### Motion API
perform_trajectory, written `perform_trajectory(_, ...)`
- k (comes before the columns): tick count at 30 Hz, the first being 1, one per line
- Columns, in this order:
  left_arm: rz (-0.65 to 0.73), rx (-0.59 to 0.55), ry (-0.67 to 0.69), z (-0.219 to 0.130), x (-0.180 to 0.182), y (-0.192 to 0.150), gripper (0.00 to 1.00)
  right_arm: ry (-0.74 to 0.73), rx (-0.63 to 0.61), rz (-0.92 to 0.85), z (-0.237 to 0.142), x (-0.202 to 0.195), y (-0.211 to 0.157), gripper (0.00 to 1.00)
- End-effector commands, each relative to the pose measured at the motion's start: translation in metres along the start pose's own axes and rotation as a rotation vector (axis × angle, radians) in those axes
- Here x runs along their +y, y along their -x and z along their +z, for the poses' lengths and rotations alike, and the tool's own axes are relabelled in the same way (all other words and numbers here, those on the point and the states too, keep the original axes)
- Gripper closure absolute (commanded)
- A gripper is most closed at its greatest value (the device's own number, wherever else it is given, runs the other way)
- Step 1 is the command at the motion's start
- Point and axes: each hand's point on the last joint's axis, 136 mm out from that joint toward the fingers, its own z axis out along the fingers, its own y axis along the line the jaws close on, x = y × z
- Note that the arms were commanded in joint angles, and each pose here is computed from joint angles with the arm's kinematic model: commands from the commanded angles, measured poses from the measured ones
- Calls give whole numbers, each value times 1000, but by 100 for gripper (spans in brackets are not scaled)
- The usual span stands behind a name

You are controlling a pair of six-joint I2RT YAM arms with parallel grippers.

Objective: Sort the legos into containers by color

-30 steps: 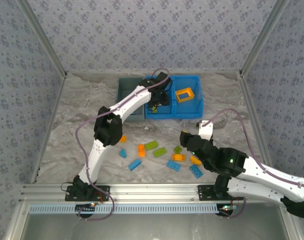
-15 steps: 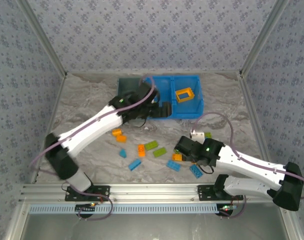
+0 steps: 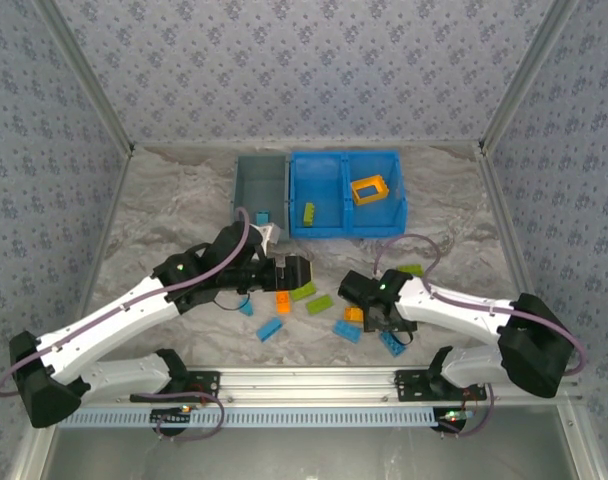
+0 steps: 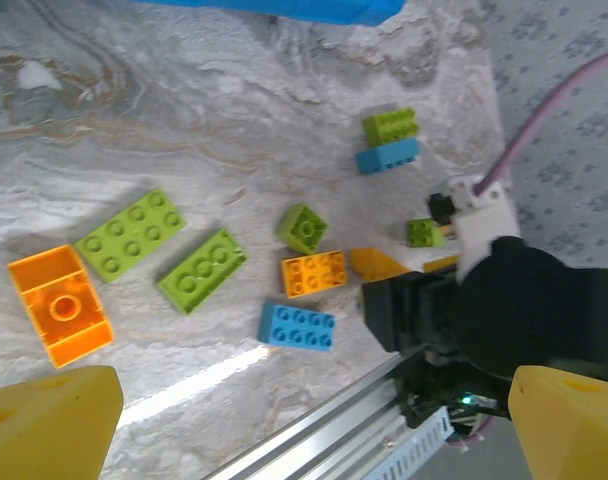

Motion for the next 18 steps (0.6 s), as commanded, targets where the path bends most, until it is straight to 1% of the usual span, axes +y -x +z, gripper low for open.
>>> perform_trajectory(1, -13, -23, -89, -5, -21, 7, 1, -27, 5, -6, 3, -4, 4, 30)
perform_trajectory(8, 5, -18, -121, -8, -33, 10, 1, -29, 49, 13, 16, -6, 7, 36)
perform_trajectory(13, 5, -22, -134, -7, -36, 11, 1, -22, 59, 62, 21, -14, 19, 42)
perform_trajectory(18, 11, -20, -144, -4, -42, 11, 1, -36, 67, 123, 27, -26, 26, 46)
